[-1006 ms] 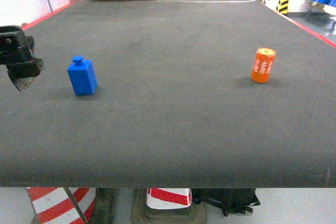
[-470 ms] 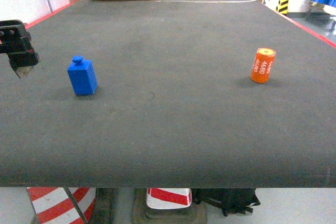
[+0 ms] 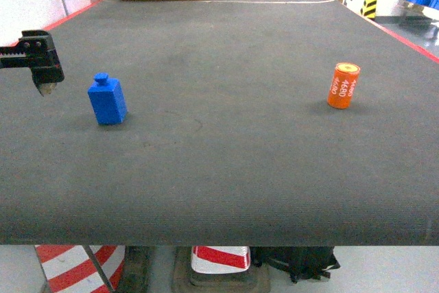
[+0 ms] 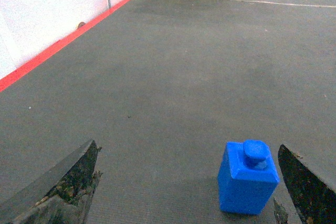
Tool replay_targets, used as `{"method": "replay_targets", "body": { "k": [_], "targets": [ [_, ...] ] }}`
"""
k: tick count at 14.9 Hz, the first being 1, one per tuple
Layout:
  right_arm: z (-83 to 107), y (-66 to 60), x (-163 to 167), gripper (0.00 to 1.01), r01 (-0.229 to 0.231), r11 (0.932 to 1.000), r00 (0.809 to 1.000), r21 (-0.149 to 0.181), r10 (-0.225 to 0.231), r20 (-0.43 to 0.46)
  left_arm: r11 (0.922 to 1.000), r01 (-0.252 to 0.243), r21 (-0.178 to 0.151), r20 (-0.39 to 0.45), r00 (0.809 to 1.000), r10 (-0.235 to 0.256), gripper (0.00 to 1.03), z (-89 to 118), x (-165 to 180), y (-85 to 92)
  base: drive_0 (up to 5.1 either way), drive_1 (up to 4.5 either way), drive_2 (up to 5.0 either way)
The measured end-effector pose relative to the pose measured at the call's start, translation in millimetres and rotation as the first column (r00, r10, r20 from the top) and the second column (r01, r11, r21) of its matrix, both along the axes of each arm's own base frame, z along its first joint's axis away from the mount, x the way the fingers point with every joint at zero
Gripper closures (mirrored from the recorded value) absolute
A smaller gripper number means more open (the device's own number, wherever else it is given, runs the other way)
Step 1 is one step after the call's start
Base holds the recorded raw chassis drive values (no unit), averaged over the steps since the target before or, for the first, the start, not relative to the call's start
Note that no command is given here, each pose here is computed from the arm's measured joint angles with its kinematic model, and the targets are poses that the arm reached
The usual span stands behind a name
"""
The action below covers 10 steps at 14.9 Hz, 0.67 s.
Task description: Sort blue parts and orange caps into right shelf containers
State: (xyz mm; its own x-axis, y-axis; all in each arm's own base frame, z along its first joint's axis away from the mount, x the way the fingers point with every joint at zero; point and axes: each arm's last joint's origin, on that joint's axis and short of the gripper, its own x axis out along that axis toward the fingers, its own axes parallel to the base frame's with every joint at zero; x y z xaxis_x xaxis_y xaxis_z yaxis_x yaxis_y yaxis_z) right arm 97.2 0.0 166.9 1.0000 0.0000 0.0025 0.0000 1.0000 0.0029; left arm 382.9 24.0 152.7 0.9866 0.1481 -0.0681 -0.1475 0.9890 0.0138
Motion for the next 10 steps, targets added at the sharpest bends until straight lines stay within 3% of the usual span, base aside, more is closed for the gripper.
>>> {"method": "replay_targets", "body": {
  "k": [5, 7, 10],
  "targets": [
    [0.0, 0.0, 0, 0.03, 0.000, 1.0000, 1.000, 0.000, 0.000, 0.000, 0.9998, -0.018, -0.013, -0.007, 1.000, 0.018, 0.05, 6, 19, 19.5, 0.0, 0.00, 0.0],
    [0.0, 0.0, 0, 0.03, 0.000, 1.0000, 1.000, 0.000, 0.000, 0.000, 0.9998, -0.008, -0.019, -0.004, 1.000, 0.008, 0.05, 6, 24, 18.6, 0.0, 0.00, 0.0],
    [0.0, 0.0, 0, 0.03, 0.000, 1.0000, 1.000, 0.000, 0.000, 0.000, 0.9982, 0.016, -0.058, -0.008, 1.000, -0.016, 0.05, 6, 26, 13.6, 0.0, 0.00, 0.0]
  ]
}}
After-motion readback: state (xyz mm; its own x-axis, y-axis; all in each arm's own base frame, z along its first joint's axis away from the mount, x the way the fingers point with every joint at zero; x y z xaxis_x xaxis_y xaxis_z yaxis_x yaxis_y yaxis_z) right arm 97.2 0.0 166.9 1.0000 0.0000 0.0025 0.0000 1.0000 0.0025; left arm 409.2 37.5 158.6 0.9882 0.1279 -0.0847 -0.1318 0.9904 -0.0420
